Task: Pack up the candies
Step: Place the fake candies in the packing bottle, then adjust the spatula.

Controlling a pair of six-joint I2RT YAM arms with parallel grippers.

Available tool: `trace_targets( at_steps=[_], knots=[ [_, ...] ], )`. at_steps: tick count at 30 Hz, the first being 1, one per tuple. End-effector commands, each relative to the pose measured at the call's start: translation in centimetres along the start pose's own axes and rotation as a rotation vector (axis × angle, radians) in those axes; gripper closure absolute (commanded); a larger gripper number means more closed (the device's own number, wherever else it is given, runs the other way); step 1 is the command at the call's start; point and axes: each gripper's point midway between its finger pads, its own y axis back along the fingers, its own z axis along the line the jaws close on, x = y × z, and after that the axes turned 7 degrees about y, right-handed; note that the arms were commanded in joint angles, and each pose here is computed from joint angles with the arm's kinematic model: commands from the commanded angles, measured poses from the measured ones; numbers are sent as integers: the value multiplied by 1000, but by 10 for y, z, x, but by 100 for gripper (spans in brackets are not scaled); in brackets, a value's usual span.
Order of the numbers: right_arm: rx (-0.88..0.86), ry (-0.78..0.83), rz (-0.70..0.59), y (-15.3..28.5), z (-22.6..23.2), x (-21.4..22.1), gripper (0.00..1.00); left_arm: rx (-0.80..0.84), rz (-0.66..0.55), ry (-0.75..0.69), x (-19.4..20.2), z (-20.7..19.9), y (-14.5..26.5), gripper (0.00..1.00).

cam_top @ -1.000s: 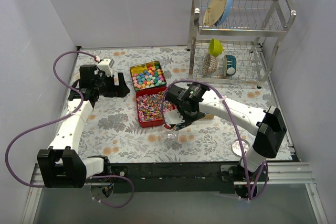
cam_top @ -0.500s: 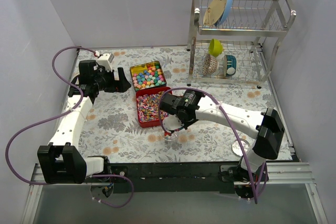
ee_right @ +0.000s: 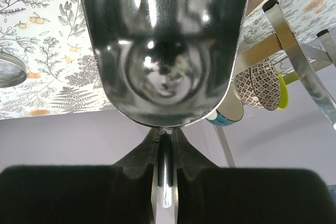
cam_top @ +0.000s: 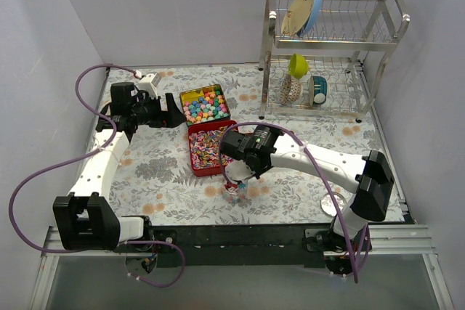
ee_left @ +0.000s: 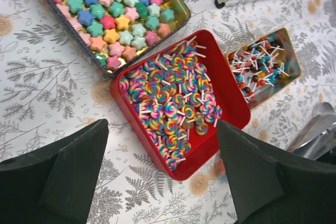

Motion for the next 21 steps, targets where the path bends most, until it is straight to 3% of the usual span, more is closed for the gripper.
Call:
trace_targets(
  at_steps=[1,8,12,21],
  knots=[
    [92,-9,-49,32,-15,11,99,117,4,6,4,-22,6,18],
    [12,-337,-371,37,-40,-6,99,426,70,25,33,-73,20,19],
    [-20,-456,-456,33,-64,-11,99,527,154,71,50,-91,20,20],
    [4,-478,-520,34,-101,-26,99,542,241,111,56,-104,-8,22]
  ],
)
